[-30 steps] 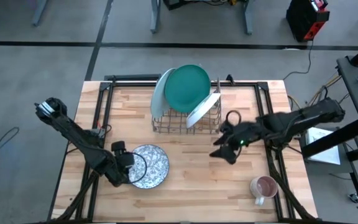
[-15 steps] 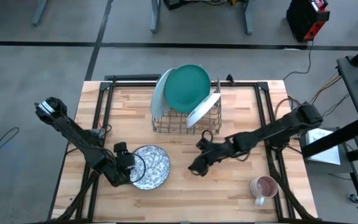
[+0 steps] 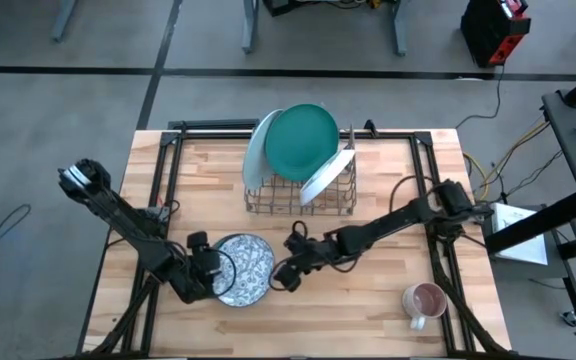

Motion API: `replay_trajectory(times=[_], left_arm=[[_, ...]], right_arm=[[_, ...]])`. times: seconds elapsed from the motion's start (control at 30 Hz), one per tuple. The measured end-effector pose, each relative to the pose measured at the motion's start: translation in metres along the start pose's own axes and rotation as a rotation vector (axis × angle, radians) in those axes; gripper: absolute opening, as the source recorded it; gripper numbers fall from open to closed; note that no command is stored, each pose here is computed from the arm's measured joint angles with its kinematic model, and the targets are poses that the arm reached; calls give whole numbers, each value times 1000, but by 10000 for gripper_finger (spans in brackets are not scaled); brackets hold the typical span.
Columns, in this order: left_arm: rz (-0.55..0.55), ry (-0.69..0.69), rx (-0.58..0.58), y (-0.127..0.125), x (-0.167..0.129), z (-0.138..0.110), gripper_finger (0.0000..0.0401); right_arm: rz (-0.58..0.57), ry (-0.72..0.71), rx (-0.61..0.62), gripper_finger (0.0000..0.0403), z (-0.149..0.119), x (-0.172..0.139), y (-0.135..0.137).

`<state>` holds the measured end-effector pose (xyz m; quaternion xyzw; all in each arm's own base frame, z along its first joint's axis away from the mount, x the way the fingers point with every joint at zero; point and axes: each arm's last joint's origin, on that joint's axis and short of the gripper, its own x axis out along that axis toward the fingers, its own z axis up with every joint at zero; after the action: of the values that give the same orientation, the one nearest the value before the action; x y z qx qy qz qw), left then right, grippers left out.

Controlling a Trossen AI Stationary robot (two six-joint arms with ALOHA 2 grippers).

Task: Sort dishes
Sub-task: Put the white patterned plate into the dish rack

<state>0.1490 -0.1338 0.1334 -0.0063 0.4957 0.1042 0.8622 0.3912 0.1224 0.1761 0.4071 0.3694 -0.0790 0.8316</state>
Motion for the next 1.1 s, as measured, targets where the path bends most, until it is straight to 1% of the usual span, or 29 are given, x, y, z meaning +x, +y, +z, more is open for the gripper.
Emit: replay_trajectory(times=[0.13,0.27,0.53,0.6,0.73,0.97,1.1], left_arm=[[8,-10,-2,-3,5,0,229],[11,-14,-1,-5,7,-1,229],[10,-51,-12,-6,8,1,229],[13,-62,-14,-6,8,2,229],[25,-91,-19,-7,8,3,229],[47,-133,-29,-7,10,4,229],[62,-152,-34,-9,13,4,229]], right_arm=[[-17,-4,-3,344,5,16,-5],[50,-57,-1,344,12,26,-4],[89,-109,3,343,25,26,-5],[93,-114,3,337,26,25,-5],[75,-119,-12,302,27,25,-6],[35,-133,-21,214,26,26,-10],[-6,-122,-26,166,25,26,-14]])
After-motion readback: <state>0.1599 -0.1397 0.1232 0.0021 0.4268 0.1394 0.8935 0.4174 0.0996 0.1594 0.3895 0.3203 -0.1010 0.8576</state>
